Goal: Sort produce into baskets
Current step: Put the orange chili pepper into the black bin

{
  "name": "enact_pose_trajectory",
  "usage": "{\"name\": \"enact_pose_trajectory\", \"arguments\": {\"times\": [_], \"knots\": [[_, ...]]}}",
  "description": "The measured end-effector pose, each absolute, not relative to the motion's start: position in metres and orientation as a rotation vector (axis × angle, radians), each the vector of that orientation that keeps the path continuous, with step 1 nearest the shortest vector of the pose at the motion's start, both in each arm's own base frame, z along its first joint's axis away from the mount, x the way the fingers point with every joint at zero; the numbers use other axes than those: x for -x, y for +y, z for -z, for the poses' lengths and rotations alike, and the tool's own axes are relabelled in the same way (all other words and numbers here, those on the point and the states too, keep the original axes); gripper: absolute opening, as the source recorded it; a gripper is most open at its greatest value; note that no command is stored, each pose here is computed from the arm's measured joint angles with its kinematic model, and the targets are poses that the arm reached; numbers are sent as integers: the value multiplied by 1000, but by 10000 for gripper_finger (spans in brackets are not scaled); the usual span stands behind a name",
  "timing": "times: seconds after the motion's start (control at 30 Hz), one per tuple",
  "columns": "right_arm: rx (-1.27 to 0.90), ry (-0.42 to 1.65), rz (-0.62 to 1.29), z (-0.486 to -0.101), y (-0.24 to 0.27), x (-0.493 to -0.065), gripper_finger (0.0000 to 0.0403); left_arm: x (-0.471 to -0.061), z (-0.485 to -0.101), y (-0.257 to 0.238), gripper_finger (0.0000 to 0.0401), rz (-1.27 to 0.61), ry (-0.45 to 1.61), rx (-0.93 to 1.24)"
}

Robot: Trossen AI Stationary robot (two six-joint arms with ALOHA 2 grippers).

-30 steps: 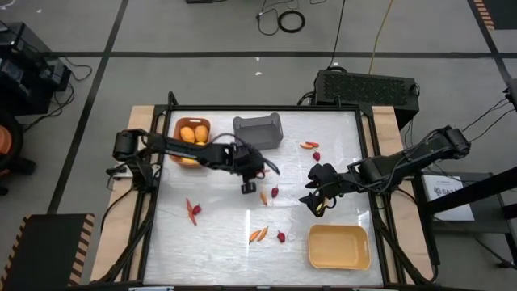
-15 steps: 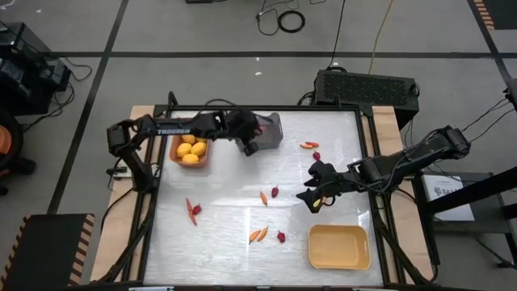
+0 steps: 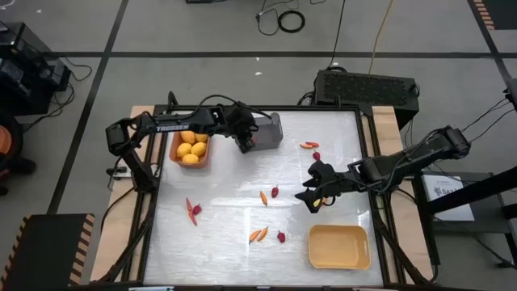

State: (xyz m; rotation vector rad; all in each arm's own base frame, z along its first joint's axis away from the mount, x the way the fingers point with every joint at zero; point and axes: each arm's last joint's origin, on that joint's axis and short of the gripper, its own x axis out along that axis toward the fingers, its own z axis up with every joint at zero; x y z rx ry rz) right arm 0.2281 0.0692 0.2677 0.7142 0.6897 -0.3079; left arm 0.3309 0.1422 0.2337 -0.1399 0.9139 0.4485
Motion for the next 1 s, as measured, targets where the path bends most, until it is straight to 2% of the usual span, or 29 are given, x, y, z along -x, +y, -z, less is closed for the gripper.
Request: {"name": "enact_pose_trajectory", "arguments": {"times": [0.13, 0.27, 0.43, 0.57, 0.77, 1.0], "knots": [[-705, 691, 305, -268, 69, -228, 293, -326, -248, 138, 167, -437, 938, 186], [-667, 668, 333, -268, 68, -228, 293, -315, -267, 120, 171, -307, 954, 281], [-629, 650, 364, -267, 63, -230, 293, -291, -293, 79, 171, -135, 1032, 288], [-616, 636, 379, -268, 56, -233, 293, -267, -303, 38, 171, -43, 1178, 270], [-592, 590, 380, -271, 47, -238, 293, -253, -306, -15, 171, -76, 1300, 352], [-554, 529, 358, -275, 40, -246, 293, -236, -282, -65, 171, 26, 1433, 202]]}}
